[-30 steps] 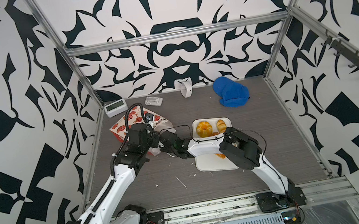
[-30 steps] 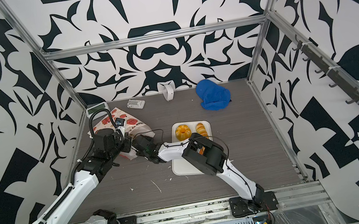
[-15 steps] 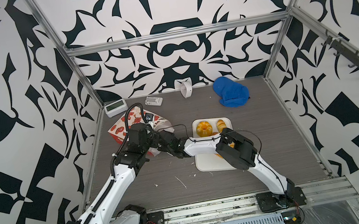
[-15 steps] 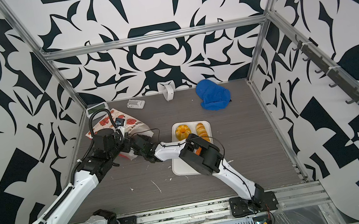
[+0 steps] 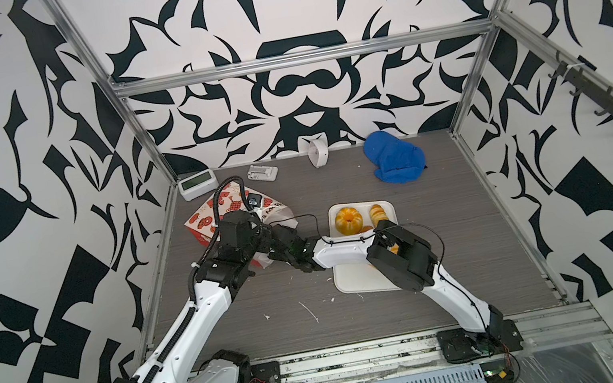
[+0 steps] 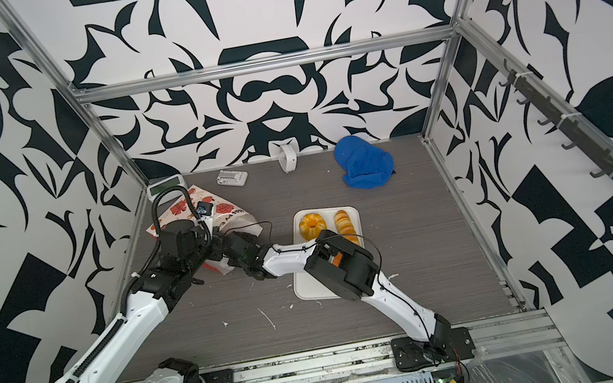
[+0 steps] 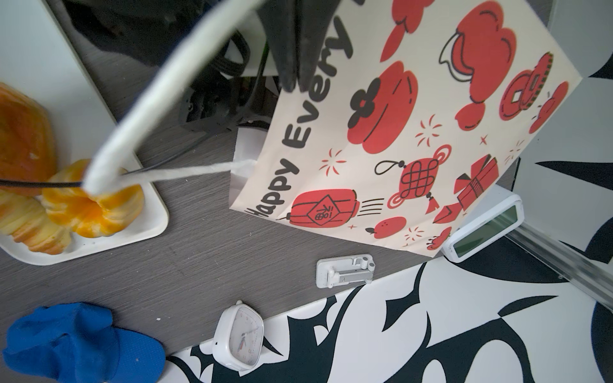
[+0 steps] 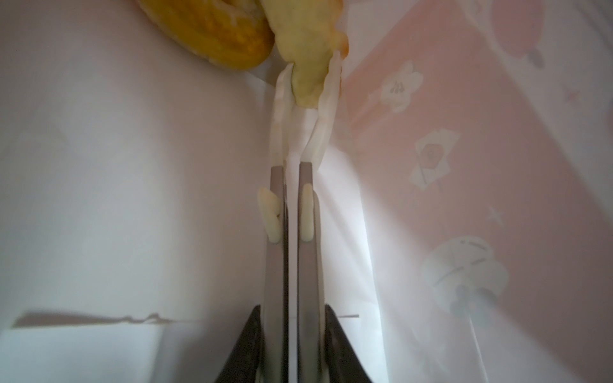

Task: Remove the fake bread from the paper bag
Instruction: 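Pull the pale pastry out of the bag with the right gripper's tongs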

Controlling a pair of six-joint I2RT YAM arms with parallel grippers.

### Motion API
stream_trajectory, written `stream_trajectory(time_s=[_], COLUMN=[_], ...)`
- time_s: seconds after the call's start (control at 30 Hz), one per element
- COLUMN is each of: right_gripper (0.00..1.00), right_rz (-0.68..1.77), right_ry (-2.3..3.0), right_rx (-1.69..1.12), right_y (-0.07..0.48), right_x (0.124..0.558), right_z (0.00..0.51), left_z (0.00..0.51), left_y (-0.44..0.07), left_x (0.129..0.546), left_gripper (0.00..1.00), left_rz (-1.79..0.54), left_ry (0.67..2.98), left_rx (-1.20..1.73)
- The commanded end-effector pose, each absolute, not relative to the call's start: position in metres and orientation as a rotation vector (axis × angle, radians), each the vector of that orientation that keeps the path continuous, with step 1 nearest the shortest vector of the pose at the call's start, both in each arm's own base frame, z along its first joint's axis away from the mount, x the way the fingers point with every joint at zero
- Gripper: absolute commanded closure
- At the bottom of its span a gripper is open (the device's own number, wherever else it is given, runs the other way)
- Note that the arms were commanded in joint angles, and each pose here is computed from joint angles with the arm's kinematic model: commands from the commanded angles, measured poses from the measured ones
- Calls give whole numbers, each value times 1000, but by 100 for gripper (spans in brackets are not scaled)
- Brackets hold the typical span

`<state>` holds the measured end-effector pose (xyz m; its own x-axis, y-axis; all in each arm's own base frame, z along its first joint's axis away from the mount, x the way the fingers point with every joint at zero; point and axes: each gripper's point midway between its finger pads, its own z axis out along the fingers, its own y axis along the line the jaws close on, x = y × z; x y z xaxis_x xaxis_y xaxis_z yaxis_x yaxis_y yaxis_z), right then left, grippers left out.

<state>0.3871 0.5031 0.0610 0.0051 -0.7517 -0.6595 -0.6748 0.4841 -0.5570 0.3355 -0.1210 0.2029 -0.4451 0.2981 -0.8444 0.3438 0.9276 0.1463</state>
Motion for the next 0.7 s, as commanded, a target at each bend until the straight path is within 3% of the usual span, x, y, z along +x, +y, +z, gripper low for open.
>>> stream_trajectory(time_s=[0.0, 0.27, 0.67], right_gripper=[88, 96, 100], right_rz=[-31, -23, 18], right_ry=[1646, 1667, 1746], right_rx=[-1102, -1143, -1225], right_y=[513, 499, 476], right_x=[393, 380, 355], right_z=[111, 111, 119], left_z=[207, 207, 208], left_y=[-121, -118, -116], left_x=[334, 339, 345], left_gripper=[97, 98, 97], left_rz=[-75, -56, -47], left_ry=[2050, 2051, 2033], left_rx=[440, 406, 356])
